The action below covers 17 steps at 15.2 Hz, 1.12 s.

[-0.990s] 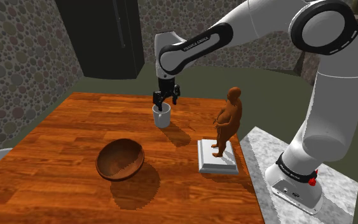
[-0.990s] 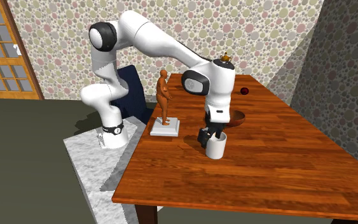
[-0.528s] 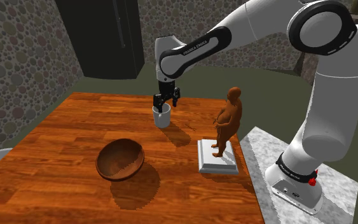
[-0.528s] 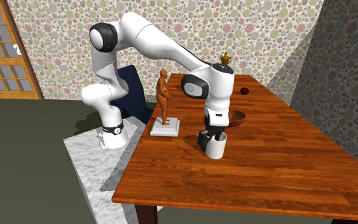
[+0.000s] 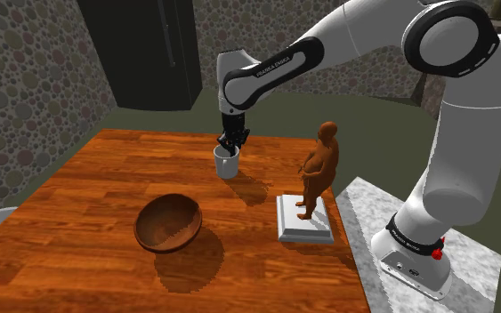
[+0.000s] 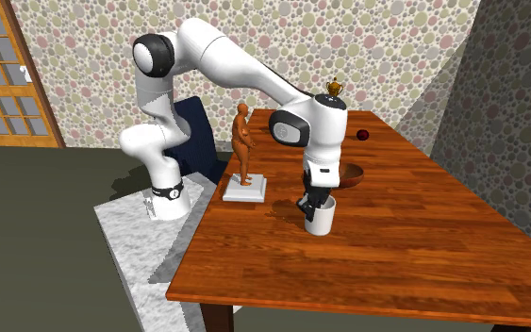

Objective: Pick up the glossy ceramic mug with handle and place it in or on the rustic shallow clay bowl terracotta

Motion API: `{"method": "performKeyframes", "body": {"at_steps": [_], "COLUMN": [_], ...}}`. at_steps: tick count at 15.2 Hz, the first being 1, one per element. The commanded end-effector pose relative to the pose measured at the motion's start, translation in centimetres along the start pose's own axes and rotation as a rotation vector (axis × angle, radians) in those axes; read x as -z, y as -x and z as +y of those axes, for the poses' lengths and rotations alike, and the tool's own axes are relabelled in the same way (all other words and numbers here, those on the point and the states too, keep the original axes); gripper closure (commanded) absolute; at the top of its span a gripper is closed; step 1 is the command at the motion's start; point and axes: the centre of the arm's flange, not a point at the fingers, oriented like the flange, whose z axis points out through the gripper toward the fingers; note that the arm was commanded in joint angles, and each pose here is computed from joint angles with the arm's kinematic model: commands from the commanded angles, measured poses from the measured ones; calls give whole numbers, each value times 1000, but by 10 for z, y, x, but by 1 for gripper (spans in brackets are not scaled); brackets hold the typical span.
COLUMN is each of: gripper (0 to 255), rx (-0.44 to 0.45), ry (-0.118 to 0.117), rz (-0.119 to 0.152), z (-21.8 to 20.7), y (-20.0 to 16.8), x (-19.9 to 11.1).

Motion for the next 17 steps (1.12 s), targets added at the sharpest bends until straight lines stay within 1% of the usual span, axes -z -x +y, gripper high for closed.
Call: {"method": "performKeyframes", "body": {"at_steps": [1,4,17], "gripper": [255,255,255], "rx": [0,0,0], "ry": [0,0,0], "rz": [0,0,0], "z": [0,0,-5], "y": [0,0,7], "x": [0,0,68]}}
